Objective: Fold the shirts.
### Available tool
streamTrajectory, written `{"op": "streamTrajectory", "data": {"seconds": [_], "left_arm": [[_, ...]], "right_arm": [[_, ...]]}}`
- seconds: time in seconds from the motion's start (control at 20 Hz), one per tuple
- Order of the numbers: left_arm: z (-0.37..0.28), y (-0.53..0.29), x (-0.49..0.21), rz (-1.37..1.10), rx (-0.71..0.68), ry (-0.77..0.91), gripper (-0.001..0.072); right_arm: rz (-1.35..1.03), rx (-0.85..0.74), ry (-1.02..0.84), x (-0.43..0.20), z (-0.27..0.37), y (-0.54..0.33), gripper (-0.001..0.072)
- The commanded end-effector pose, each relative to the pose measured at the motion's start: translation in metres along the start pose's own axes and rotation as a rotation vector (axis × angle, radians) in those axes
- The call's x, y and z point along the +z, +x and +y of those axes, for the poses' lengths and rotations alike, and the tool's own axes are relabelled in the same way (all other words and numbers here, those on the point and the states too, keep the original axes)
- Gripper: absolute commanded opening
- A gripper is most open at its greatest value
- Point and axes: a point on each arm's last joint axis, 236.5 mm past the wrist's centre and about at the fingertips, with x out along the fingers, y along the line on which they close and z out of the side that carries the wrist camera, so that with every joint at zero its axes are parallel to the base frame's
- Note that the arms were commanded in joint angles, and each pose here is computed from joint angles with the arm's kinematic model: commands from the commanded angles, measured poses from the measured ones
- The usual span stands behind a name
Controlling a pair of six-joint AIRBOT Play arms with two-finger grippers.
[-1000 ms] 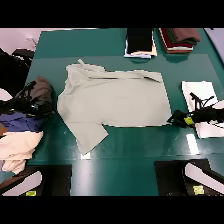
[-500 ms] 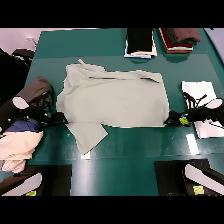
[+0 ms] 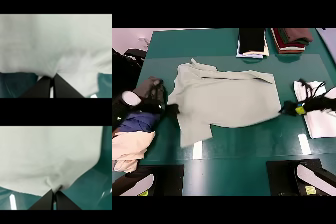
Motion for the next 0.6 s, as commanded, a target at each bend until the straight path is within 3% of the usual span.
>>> {"op": "streamTrajectory", "data": {"seconds": [0.0, 0.15, 0.3, 0.55], "left_arm": [[-0.043, -0.125, 0.086, -0.355, 0.038, 0.156, 0.0027], [-0.108, -0.294, 0.127, -0.765, 0.035, 0.309, 0.0026], [-0.166, -0.443, 0.109, -1.099, -0.006, 0.418, 0.0026], [-0.210, -0.568, 0.059, -1.383, -0.059, 0.496, 0.0026]], "right_arm": [[-0.258, -0.023, -0.162, 0.055, 0.045, -0.087, 0.0018], [-0.580, -0.054, -0.344, 0.083, 0.110, -0.205, 0.0018], [-0.858, -0.096, -0.499, 0.070, 0.171, -0.315, 0.0018], [-1.098, -0.276, -0.520, 0.036, 0.191, -0.422, 0.0018]]}}
